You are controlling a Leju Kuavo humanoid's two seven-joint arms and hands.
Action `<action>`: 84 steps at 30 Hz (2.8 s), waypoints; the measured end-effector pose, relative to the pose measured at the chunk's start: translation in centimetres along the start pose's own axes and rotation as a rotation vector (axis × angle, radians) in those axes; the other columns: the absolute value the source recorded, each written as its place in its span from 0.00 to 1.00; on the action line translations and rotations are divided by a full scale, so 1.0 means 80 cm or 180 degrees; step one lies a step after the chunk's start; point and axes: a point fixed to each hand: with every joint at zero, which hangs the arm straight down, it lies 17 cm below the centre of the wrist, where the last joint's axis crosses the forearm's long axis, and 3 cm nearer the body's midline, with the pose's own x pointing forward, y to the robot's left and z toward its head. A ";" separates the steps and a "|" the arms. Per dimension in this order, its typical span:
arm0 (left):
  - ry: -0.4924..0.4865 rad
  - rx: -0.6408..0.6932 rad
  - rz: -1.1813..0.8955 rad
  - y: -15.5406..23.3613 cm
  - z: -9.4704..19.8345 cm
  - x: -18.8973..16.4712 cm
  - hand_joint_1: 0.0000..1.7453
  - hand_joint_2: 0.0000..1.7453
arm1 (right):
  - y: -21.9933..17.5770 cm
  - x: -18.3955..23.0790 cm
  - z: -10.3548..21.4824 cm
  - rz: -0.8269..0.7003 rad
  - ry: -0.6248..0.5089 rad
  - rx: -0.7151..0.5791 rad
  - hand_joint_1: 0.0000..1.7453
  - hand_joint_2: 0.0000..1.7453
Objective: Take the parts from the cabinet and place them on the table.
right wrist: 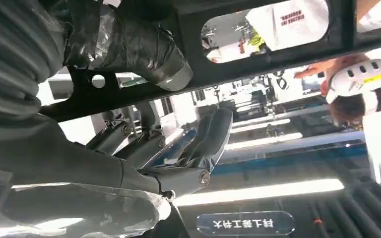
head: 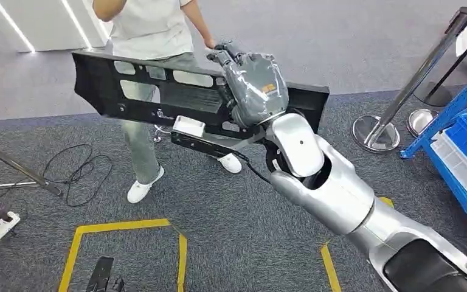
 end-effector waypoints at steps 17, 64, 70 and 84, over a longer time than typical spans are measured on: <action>-0.0032 -0.0061 0.0043 0.006 -0.002 0.004 0.00 1.00 | -0.002 -0.002 0.000 0.0041 0.0028 -0.0011 1.00 1.00; -0.0002 -0.0145 -0.0081 0.004 0.001 -0.004 0.00 1.00 | -0.003 -0.005 0.008 0.0005 0.0061 0.0000 1.00 1.00; 0.0013 -0.0139 -0.0086 0.006 0.001 -0.005 0.00 1.00 | -0.005 -0.005 0.006 0.0003 0.0061 -0.0010 1.00 1.00; -0.0001 -0.0135 -0.0103 0.005 -0.001 0.000 0.00 1.00 | 0.000 -0.012 0.009 0.0003 0.0094 0.0016 1.00 1.00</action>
